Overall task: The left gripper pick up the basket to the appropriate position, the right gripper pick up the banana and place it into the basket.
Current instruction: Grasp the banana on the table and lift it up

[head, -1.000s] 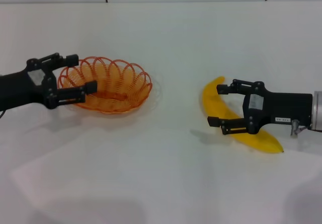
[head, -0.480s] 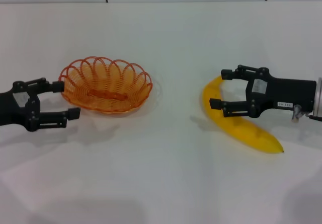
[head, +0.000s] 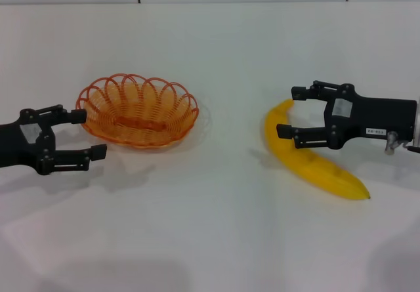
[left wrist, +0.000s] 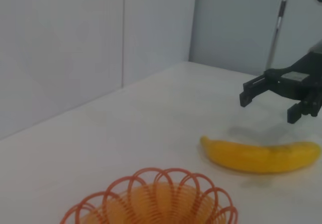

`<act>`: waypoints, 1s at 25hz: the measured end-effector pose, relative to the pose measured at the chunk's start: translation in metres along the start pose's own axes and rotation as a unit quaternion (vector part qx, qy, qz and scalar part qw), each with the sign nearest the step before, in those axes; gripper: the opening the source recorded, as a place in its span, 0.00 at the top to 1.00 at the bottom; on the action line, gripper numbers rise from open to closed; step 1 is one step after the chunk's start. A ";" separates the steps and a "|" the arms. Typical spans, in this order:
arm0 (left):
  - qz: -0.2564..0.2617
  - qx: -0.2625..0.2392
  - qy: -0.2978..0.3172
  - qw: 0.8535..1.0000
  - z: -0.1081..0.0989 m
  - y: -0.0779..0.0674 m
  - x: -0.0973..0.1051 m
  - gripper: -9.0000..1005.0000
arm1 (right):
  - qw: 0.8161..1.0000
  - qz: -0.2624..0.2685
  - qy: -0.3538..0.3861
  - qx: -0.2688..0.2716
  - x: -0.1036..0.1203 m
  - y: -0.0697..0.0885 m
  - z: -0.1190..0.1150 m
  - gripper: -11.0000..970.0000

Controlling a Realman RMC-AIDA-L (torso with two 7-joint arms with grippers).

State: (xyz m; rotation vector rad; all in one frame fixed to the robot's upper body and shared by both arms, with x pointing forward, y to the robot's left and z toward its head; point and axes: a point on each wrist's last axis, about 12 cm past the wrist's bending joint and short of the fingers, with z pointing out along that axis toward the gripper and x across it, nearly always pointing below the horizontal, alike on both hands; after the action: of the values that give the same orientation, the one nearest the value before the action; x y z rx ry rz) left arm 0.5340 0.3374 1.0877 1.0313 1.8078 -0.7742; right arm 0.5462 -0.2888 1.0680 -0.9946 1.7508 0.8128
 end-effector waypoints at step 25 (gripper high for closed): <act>-0.020 -0.085 -0.046 0.995 -0.029 0.003 0.014 0.10 | 0.994 0.011 0.034 0.106 -0.015 -0.037 -0.003 0.16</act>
State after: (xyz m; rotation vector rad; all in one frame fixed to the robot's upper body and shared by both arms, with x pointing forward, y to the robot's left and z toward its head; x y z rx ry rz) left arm 0.5221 0.3669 1.0865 0.8386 1.7867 -0.6686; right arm 0.5813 -0.3036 1.0796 -0.8699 1.8649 0.5972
